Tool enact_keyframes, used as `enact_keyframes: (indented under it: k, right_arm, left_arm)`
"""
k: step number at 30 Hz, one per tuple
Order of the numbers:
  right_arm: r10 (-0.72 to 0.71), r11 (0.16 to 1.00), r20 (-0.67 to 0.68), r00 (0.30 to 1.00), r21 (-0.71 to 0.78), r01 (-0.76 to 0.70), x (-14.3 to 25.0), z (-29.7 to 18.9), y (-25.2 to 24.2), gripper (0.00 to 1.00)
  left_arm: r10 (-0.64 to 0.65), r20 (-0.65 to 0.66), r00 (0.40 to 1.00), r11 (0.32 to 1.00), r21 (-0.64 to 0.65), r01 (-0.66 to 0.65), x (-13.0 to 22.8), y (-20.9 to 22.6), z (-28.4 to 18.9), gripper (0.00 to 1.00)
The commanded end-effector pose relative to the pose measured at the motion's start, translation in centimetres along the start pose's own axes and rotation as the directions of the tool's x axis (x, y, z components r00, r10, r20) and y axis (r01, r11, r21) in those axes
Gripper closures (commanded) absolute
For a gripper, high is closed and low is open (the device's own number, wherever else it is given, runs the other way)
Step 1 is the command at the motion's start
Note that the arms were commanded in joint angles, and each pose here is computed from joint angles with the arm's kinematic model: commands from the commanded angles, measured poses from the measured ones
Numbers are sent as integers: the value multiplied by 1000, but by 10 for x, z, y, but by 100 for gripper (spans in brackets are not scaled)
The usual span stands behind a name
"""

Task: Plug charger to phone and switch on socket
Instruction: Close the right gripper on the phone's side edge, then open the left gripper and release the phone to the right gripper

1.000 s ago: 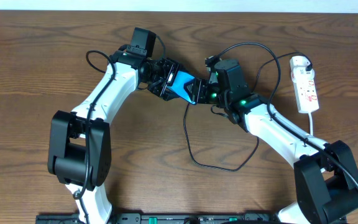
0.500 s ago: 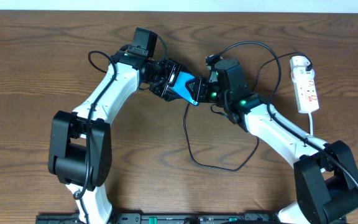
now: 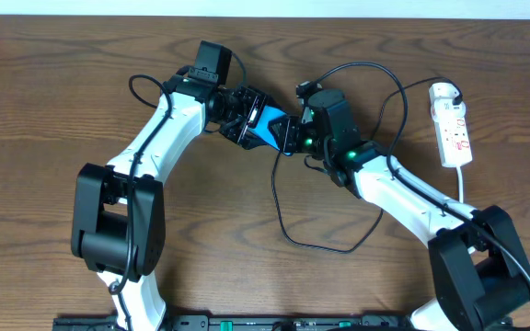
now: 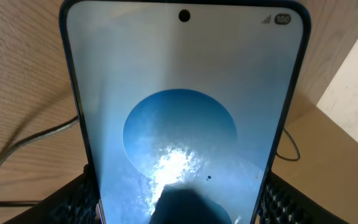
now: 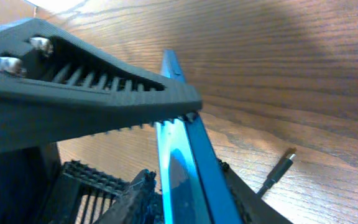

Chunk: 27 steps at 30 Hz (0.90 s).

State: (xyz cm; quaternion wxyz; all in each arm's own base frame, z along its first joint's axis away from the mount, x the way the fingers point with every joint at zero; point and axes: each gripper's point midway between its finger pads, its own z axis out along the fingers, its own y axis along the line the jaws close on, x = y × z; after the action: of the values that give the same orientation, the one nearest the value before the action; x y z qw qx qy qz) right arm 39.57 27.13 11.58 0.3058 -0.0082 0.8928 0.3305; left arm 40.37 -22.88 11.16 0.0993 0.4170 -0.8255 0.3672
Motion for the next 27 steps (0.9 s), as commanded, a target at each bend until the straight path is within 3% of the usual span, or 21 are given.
enact_keyframes:
  k: [1, 11, 18, 27]
  right_arm:
    - [-5, 1000, -14, 1000, -6, 5, 3, 7, 3, 72]
    - [10, 1000, -22, 1000, -14, -10, 5, 7, 5, 83]
    - [9, 1000, -24, 1000, -19, -9, 5, 6, 6, 98]
    - [48, 998, 18, 999, -46, -47, -7, 6, 11, 99]
  left_arm:
    - [19, -45, 999, 999, 28, -18, 13, -8, -5, 37]
    - [19, -45, 999, 999, 28, -17, 13, -8, -5, 37]
    - [18, -45, 999, 999, 28, -17, 13, -8, -5, 37]
    - [18, -44, 999, 999, 29, -17, 13, -8, -6, 37]
